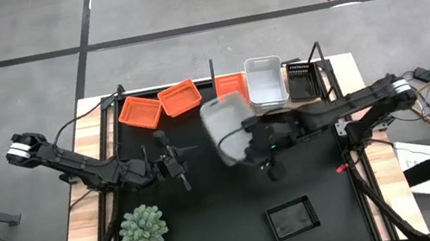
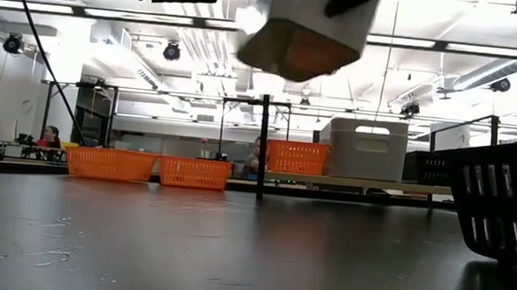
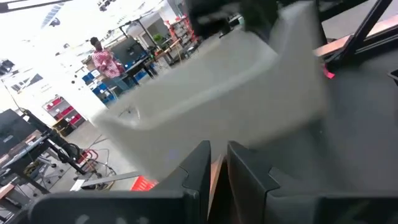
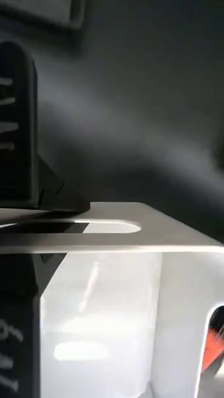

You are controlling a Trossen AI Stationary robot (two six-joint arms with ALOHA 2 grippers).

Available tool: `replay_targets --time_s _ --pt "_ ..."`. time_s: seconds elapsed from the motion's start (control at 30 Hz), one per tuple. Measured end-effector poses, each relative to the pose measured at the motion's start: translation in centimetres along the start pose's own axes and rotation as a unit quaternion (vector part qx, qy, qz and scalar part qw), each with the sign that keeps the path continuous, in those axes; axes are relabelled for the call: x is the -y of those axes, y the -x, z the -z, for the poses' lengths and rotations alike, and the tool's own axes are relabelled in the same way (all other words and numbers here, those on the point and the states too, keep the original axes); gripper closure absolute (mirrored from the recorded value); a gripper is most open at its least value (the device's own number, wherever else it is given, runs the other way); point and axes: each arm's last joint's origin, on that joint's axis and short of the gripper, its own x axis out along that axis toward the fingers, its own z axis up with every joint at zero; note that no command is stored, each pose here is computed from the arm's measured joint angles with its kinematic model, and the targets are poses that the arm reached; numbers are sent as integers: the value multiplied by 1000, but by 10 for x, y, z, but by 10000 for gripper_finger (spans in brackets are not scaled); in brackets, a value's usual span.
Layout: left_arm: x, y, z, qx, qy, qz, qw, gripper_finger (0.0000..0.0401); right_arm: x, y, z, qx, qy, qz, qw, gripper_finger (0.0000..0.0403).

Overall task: Stack baskets on shelf by color
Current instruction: Stack the white bin on top of the white bin on the shelf

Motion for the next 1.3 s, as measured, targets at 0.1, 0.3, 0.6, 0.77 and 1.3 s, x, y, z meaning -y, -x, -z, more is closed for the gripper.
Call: replay_targets --time_s 0.1,0.3,0.6,0.77,1.3 --pt "0 0 1 -1 -1 1 1000 363 9 20 10 -22 -24 52 998 394" --pt "0 0 1 -2 -2 1 1000 363 40 49 35 -62 -85 106 989 394" --pt "1 0 3 -4 -5 2 1000 364 93 62 77 -114 -148 118 975 394" --pt "1 0 3 -5 -5 3 1000 363 116 61 104 -118 -181 91 972 394" --pt "1 0 3 -5 -5 3 1000 363 132 44 144 -121 -191 56 972 394"
